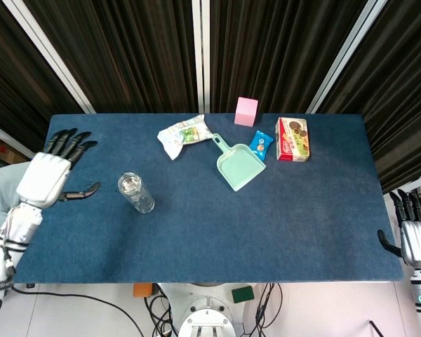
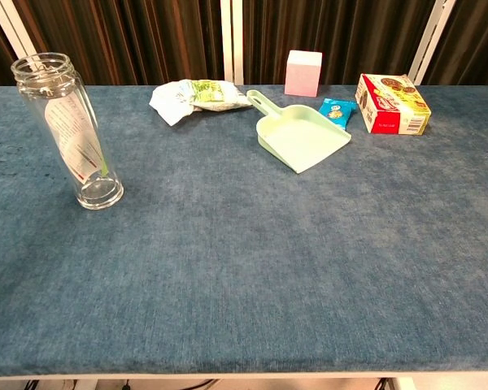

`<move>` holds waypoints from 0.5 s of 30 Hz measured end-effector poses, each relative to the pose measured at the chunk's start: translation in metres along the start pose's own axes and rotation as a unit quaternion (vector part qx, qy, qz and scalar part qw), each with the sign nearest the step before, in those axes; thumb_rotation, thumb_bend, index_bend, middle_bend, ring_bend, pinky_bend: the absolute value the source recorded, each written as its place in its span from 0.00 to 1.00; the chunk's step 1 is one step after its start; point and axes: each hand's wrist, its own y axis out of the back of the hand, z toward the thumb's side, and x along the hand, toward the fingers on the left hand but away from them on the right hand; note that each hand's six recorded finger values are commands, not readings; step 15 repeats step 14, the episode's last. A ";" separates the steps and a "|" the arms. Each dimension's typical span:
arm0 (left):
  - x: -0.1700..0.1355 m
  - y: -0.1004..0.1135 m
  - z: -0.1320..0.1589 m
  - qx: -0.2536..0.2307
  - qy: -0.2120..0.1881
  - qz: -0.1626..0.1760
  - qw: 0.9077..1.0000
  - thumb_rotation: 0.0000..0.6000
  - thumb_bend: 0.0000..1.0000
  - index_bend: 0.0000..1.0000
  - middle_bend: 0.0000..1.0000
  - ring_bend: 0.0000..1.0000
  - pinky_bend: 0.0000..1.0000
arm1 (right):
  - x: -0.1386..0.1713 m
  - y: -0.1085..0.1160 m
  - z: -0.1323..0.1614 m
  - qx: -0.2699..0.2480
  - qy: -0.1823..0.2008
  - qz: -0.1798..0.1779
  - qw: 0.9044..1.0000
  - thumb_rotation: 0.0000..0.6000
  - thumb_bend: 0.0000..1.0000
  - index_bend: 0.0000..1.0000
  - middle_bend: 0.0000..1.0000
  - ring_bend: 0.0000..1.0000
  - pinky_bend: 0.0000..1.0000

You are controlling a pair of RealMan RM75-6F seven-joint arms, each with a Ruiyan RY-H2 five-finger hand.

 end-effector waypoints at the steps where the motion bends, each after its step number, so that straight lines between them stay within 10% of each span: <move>1: -0.017 -0.008 -0.010 -0.007 0.023 0.012 1.000 0.47 0.16 0.11 0.10 0.00 0.08 | 0.000 0.000 -0.001 0.000 -0.001 -0.003 1.000 1.00 0.33 0.00 0.00 0.00 0.00; 8: -0.103 -0.067 -0.047 0.009 0.126 0.019 0.992 0.02 0.09 0.08 0.06 0.00 0.08 | 0.004 -0.001 -0.009 0.013 -0.021 -0.018 1.000 1.00 0.30 0.00 0.00 0.00 0.00; 15: -0.129 -0.092 -0.057 0.050 0.147 -0.020 0.988 0.00 0.08 0.07 0.05 0.00 0.07 | 0.007 -0.010 -0.009 0.020 -0.026 0.004 0.999 1.00 0.30 0.00 0.00 0.00 0.00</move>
